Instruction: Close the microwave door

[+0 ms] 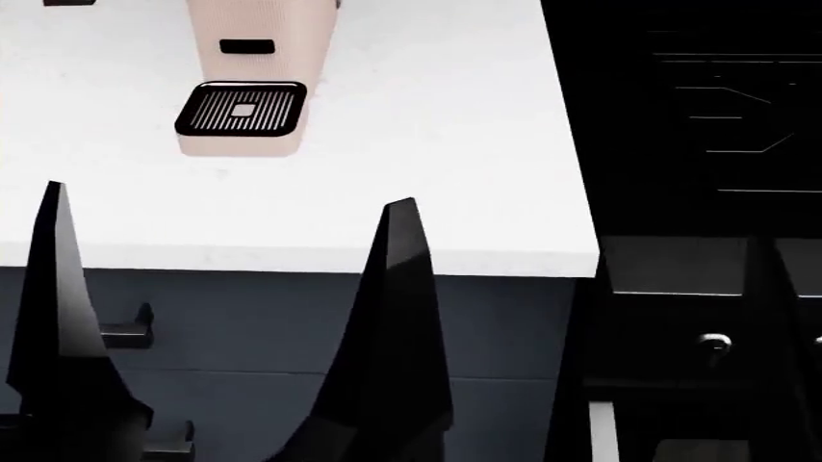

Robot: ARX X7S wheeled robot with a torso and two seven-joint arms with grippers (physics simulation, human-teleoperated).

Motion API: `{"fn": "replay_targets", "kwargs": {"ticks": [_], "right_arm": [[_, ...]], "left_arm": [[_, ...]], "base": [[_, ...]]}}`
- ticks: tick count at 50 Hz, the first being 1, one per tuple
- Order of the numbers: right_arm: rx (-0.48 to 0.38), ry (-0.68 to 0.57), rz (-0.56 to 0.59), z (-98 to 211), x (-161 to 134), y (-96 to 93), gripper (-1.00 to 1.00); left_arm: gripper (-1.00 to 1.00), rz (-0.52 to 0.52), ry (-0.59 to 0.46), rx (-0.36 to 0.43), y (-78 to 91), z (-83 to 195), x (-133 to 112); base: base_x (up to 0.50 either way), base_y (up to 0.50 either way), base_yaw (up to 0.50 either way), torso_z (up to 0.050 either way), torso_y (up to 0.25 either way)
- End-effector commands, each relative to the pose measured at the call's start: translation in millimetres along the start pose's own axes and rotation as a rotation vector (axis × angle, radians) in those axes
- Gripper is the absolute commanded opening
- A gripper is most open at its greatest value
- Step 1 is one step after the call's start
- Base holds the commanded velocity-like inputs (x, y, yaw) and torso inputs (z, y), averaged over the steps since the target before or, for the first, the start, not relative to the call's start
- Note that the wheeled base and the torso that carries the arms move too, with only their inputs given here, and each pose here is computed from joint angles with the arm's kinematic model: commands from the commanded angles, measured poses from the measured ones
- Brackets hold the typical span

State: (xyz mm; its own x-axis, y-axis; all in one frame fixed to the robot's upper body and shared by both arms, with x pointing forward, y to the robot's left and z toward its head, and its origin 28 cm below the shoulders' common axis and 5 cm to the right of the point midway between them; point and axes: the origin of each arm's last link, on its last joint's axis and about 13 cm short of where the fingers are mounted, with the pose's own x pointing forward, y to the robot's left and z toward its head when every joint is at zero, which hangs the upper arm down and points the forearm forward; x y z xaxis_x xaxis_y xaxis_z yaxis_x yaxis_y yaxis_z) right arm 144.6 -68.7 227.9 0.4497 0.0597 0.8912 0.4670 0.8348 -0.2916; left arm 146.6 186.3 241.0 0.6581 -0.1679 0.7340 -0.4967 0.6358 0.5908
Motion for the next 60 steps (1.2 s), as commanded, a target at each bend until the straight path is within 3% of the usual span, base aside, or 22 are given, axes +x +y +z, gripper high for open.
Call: {"fn": "replay_targets", "kwargs": {"ticks": [1,8,19,32,60], "right_arm": [[-0.034,-0.018,-0.036,1.4,1.6,-6.2,1.0],[-0.078,-0.062,-0.048,4.5,-0.6,-7.7,1.0],[-0.098,-0.089,-0.036,6.2,-1.1,-8.1,1.0],[-0.085,-0.058,-0.032,5.1,-0.3,-6.7,1.0],[-0.081,-0.062,-0.028,5.2,-0.9,-7.1,1.0]], "left_arm": [[1.0,0.019,-0.023,0.03,3.0,3.3,-0.8],[1.0,0.011,-0.027,0.05,3.4,6.7,0.7],[1.0,0.011,-0.025,0.062,4.1,6.3,0.2],[1.0,0.02,-0.027,0.068,3.7,5.8,-1.6],[1.0,0.018,-0.027,0.082,4.3,8.1,0.0]], "base": [[0.0,0.0,0.0,0.0,0.0],[0.05,0.0,0.0,0.0,0.0],[0.48,0.0,0.0,0.0,0.0],[0.49,0.0,0.0,0.0,0.0],[0.23,0.0,0.0,0.0,0.001]]}}
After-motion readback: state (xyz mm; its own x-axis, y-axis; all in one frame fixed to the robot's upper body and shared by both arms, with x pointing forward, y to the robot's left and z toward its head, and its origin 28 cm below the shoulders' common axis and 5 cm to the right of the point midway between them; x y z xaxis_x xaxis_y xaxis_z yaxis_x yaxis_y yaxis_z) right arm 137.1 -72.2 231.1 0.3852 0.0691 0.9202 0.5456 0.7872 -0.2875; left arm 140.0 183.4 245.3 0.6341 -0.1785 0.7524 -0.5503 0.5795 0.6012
